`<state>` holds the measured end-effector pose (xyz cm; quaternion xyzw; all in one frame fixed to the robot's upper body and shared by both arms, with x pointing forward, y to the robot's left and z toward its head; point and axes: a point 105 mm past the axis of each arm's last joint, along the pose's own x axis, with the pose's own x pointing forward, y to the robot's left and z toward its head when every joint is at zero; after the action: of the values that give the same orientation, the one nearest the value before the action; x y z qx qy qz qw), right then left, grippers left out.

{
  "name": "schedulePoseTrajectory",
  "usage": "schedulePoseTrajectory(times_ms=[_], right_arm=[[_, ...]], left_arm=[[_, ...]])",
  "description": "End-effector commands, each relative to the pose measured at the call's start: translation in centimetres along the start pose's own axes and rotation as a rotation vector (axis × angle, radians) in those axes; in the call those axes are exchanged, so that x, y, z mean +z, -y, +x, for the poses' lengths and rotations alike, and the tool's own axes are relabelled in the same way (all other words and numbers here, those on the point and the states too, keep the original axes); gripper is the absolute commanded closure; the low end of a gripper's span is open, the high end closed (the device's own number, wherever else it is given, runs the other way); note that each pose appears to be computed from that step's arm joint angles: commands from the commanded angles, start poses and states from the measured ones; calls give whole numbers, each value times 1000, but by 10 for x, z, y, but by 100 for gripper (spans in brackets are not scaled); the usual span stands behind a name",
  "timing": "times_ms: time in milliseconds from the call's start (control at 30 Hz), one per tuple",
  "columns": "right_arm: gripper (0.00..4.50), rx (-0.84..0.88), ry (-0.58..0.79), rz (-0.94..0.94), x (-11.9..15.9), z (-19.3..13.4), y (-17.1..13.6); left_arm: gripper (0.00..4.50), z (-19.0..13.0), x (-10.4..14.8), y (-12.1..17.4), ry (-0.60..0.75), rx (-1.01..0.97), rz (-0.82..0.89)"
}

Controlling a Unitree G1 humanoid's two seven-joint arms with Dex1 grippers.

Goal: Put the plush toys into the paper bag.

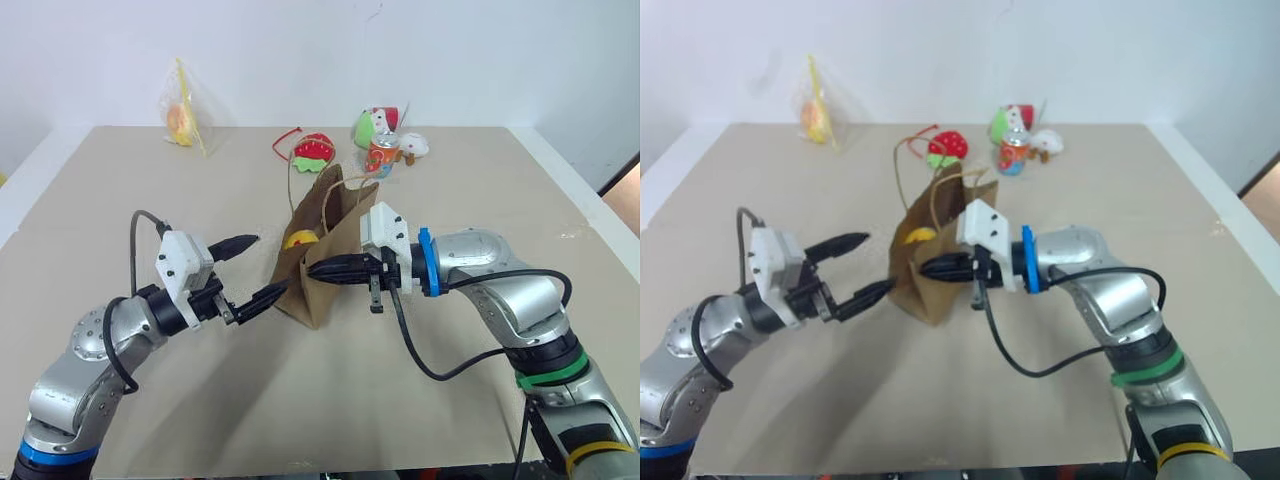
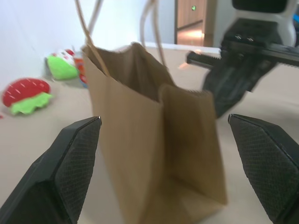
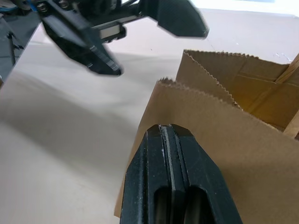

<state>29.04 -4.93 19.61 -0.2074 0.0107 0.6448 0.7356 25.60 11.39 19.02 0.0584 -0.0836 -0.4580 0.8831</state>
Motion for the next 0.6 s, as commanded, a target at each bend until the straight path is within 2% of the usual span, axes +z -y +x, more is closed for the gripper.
schedulePoseTrajectory(times_ms=[33,600], right_arm=[[445,0,17,-56,10,2,3],[445,-5,-5,-80,4,0,0]], left_arm=[[0,5,9,6,30,-6,41],[0,29,6,-9,2,121,-19]])
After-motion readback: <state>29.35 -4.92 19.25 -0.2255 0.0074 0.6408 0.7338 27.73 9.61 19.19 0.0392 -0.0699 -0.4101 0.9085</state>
